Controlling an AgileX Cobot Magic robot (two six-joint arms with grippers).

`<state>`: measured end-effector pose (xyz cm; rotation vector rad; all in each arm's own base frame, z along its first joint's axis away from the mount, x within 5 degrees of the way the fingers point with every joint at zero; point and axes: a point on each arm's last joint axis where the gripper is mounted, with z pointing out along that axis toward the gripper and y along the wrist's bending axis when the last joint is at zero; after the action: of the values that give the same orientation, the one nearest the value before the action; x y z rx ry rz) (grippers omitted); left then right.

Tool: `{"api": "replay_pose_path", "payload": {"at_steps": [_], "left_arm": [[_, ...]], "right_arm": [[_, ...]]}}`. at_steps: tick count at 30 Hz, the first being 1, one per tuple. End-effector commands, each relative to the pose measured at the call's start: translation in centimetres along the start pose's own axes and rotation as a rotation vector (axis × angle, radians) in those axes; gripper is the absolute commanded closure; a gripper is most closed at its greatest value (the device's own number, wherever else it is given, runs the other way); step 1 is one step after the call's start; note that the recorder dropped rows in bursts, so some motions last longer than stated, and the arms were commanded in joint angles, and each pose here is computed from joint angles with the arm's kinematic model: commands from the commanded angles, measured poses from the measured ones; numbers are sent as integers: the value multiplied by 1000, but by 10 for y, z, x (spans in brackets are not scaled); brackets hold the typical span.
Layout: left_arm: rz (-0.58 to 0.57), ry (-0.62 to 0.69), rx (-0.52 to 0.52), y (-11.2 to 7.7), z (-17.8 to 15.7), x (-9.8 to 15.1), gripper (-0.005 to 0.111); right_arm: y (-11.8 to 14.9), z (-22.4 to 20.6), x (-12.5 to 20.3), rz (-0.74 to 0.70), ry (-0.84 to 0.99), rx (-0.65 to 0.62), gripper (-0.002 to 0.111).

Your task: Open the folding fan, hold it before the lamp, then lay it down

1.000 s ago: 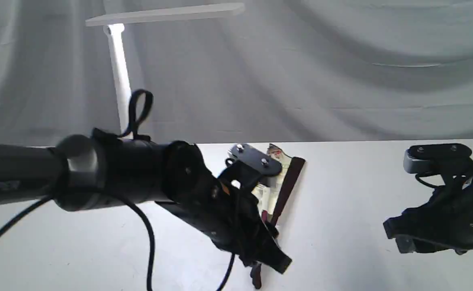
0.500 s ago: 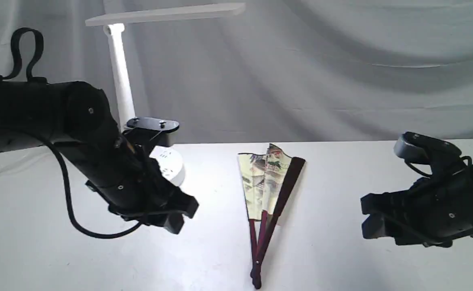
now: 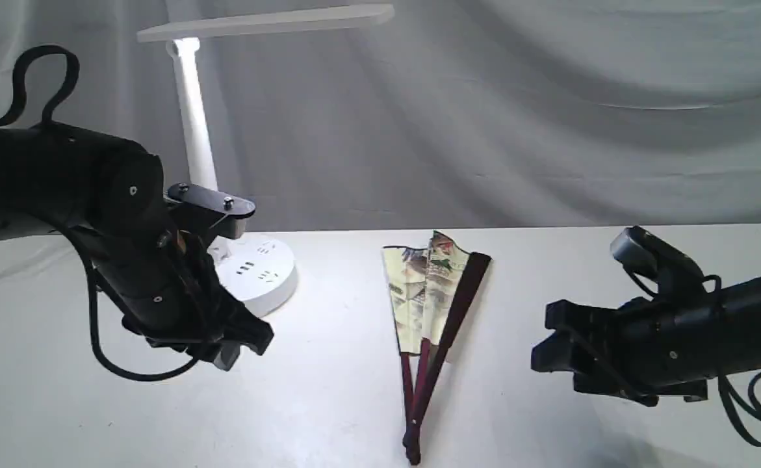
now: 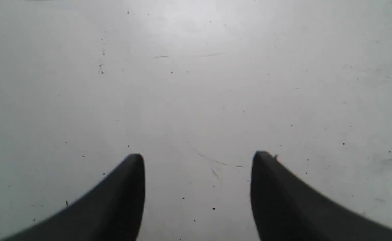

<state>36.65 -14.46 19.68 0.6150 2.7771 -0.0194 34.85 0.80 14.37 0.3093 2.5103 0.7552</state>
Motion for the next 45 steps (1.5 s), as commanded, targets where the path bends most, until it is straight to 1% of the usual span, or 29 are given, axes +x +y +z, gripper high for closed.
{"api": "replay_pose_path", "payload": {"at_steps": [1,3,7,11,14,18,25,29,34,37,40,45], "left_arm": [[-9,-27,-4,1,-6,-2,59],[-9,-27,-4,1,-6,-2,59],[-9,-25,-3,1,-5,-2,59],[-9,-25,-3,1,-5,-2,59],[-9,-32,-4,1,-5,-3,59],[-9,-39,-4,1,-5,-3,59],[-18,-43,0,0,-5,-4,59],[-46,-43,29,-2,-5,-4,59],[-46,-43,29,-2,-5,-4,59],[-46,-43,29,-2,-5,-4,59],[-46,-43,29,-2,-5,-4,59],[-46,-43,29,-2,-5,-4,59]], "right_arm": [[2,6,-5,26,-46,-54,57],[4,11,-10,24,-35,-84,57],[13,21,-25,31,0,-201,58],[11,33,-38,114,34,-184,58],[9,42,-48,131,83,-179,58],[9,54,-59,164,107,-205,58],[5,72,-78,231,50,-227,58],[0,88,-78,272,-15,-197,58],[-2,105,-72,319,-32,-243,59],[-2,113,-69,348,-31,-246,60],[0,115,-69,340,-49,-259,60],[-1,115,-73,383,-90,-263,62]]}}
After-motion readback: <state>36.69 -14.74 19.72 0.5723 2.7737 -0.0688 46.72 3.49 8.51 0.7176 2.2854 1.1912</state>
